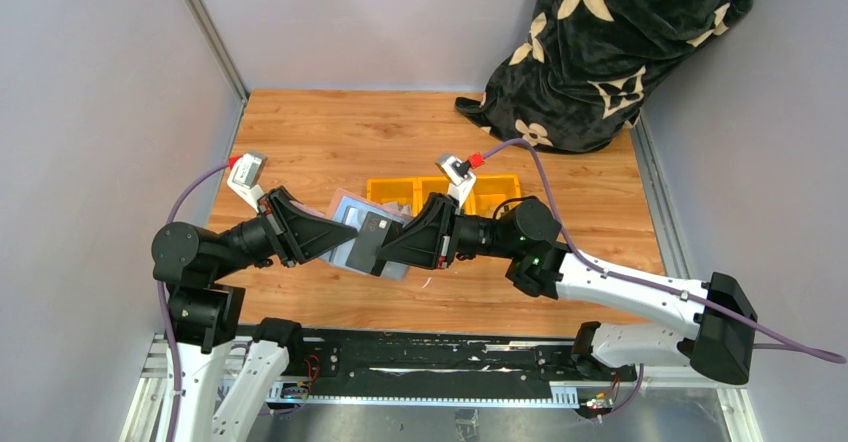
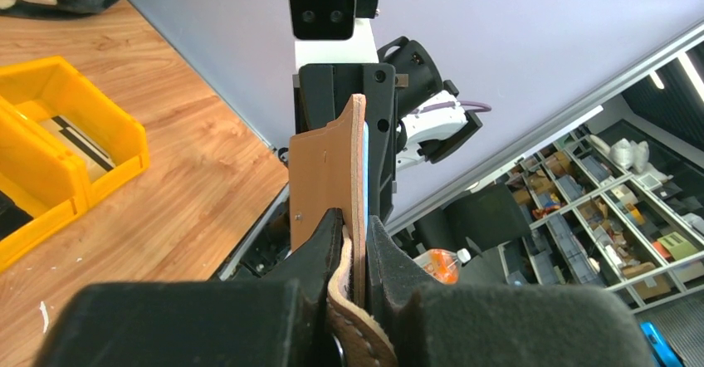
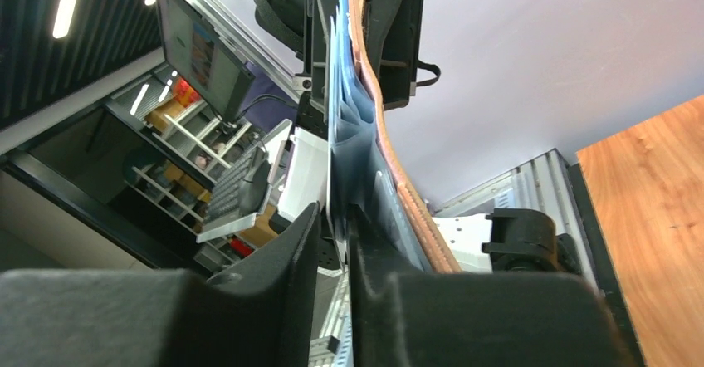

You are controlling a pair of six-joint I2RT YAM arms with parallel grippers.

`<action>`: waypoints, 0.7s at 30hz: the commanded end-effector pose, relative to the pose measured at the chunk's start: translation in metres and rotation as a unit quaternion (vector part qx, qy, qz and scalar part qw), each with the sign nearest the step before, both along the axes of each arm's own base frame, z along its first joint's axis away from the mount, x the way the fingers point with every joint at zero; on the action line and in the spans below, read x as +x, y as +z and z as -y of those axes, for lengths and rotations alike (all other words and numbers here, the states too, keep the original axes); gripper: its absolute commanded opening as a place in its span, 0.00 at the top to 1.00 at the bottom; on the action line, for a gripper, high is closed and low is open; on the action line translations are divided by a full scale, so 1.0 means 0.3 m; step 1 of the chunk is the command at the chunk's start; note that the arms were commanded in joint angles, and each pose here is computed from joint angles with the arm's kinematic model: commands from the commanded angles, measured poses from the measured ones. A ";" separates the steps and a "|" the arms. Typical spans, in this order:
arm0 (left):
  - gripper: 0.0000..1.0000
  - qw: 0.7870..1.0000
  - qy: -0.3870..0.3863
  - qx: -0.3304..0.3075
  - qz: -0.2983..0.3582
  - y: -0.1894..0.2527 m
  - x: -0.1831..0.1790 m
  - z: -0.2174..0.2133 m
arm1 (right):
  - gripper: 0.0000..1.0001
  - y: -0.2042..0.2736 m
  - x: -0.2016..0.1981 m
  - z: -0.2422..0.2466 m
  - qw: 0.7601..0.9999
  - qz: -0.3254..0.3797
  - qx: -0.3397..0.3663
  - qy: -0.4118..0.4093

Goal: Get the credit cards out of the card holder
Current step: Remove the credit card from the card holder, then place the credit card in the storage box.

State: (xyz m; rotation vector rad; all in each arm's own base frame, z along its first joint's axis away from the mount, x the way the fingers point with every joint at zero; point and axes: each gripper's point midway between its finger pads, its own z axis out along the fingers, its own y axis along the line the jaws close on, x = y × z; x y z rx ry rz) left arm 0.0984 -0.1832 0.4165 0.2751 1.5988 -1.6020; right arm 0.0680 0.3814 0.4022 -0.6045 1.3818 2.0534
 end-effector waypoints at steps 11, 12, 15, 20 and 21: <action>1.00 0.999 0.004 0.001 0.046 0.069 -0.020 -0.004 | 1.00 -0.050 -0.001 0.101 0.999 0.012 -0.023 -0.040; 1.00 0.999 0.004 0.003 0.051 0.070 -0.020 -0.004 | 1.00 -0.060 0.002 0.114 0.998 0.013 -0.030 -0.044; 1.00 0.997 0.009 0.017 0.069 0.068 -0.017 -0.006 | 1.00 -0.084 0.042 0.172 0.995 0.020 -0.053 -0.079; 1.00 0.993 0.031 0.067 0.092 0.038 0.003 -0.018 | 1.00 -0.179 0.190 0.308 0.973 0.004 -0.144 -0.178; 1.00 0.992 0.036 0.076 0.095 0.032 0.006 -0.022 | 1.00 -0.207 0.224 0.334 0.967 -0.005 -0.164 -0.195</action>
